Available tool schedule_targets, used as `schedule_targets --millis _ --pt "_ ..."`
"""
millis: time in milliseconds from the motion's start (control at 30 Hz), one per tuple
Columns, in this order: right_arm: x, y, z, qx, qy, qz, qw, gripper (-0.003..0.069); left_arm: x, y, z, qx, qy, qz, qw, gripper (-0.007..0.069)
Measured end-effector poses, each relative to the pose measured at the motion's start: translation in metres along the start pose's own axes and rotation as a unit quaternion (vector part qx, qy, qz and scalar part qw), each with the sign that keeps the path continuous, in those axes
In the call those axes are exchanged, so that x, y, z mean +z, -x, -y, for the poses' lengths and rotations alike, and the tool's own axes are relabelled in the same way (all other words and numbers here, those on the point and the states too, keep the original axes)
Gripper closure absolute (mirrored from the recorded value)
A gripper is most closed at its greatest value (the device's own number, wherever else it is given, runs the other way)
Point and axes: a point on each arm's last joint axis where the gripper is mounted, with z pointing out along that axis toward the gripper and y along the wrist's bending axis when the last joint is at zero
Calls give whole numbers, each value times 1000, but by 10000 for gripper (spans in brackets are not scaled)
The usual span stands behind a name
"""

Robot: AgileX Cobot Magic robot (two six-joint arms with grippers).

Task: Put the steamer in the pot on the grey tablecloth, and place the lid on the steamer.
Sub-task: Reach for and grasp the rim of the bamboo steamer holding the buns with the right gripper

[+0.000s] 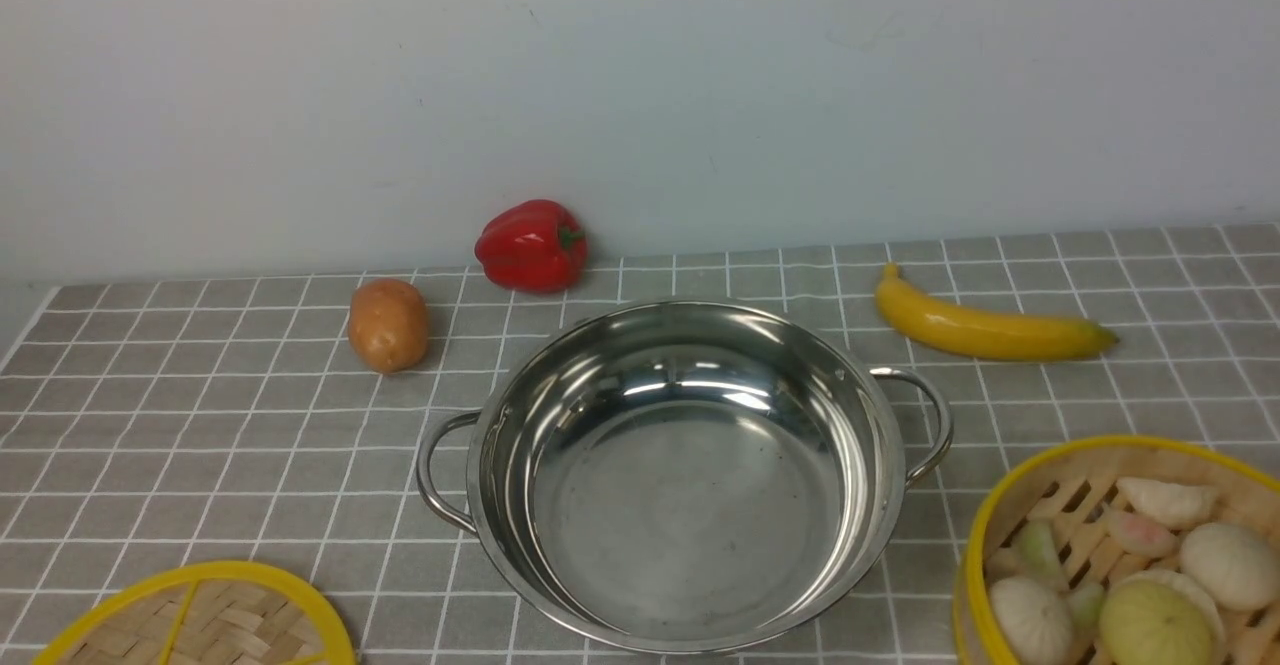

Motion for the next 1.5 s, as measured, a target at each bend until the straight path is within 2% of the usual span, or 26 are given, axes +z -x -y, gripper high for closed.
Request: schedule_targets --millis 67,133,233,333,467,767,967,1500 --pt "17 11 -6 -88 50 -39 994 419 0 0 0 0 0 0 1000 382" --pt "26 16 -9 -134 78 -52 986 419 0 0 0 0 0 0 1000 382" --pt "37 22 -17 -178 122 -67 974 419 0 0 0 0 0 0 1000 382" --pt "48 24 -25 -221 139 -89 961 419 0 0 0 0 0 0 1000 382" --pt "66 21 -41 -294 138 -133 936 419 0 0 0 0 0 0 1000 382" --pt "84 12 -71 -347 93 -159 920 419 0 0 0 0 0 0 1000 382" --pt "106 16 -76 -360 69 -171 914 419 0 0 0 0 0 0 1000 382" --pt "155 15 -79 -354 61 -227 905 419 0 0 0 0 0 0 1000 382"
